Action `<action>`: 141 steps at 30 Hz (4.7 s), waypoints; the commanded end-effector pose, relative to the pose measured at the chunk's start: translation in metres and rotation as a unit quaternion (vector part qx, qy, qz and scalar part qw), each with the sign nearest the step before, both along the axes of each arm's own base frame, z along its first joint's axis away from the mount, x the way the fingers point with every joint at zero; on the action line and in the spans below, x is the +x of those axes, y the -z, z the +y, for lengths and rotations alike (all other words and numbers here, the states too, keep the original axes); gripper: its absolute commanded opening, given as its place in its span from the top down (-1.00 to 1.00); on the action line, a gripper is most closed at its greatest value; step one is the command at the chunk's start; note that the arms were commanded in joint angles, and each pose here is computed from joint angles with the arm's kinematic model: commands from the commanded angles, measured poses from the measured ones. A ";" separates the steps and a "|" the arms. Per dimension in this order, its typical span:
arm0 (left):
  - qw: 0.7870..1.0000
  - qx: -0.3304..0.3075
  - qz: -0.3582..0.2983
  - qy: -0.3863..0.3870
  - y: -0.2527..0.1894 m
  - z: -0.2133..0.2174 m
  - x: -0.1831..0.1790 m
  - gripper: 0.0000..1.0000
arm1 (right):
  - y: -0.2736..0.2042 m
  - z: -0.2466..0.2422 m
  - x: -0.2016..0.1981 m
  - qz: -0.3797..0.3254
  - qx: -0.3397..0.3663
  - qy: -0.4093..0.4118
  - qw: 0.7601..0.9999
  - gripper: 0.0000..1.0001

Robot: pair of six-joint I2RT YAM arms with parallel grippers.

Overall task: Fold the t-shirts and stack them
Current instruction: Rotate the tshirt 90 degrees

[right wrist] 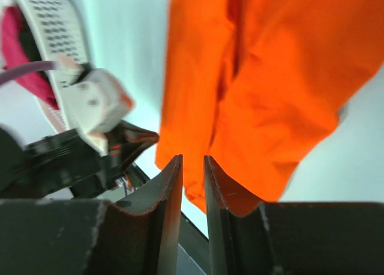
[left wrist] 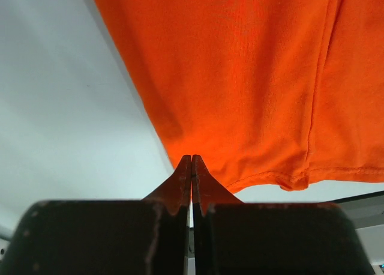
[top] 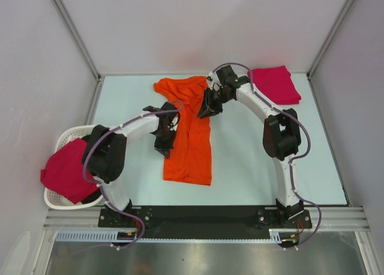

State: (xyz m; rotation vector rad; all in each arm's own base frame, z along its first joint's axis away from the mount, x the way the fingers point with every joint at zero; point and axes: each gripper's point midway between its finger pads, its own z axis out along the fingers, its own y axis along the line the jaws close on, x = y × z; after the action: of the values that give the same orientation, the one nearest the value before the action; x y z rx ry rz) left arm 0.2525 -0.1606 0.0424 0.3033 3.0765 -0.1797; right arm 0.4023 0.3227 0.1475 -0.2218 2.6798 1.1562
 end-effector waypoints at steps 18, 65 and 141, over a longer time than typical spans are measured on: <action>0.995 0.030 0.095 0.009 0.036 -0.007 -0.058 1.00 | 0.020 -0.026 0.027 0.017 -0.024 0.015 0.999 0.46; 0.962 -0.095 -0.244 -0.083 -0.159 -0.017 0.162 -0.99 | -0.014 -0.059 0.104 -0.060 0.014 0.073 0.995 -0.99; 0.955 -0.183 0.157 -0.171 0.060 0.019 -0.031 0.43 | 0.134 -0.036 -0.146 0.303 0.032 -0.035 0.952 0.40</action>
State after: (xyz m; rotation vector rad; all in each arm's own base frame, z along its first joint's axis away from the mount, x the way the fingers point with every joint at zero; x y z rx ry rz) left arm 0.2151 -0.1514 0.0178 -0.4582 3.2415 -1.0122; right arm 0.2725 0.2847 0.0317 -0.0215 3.0609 1.5290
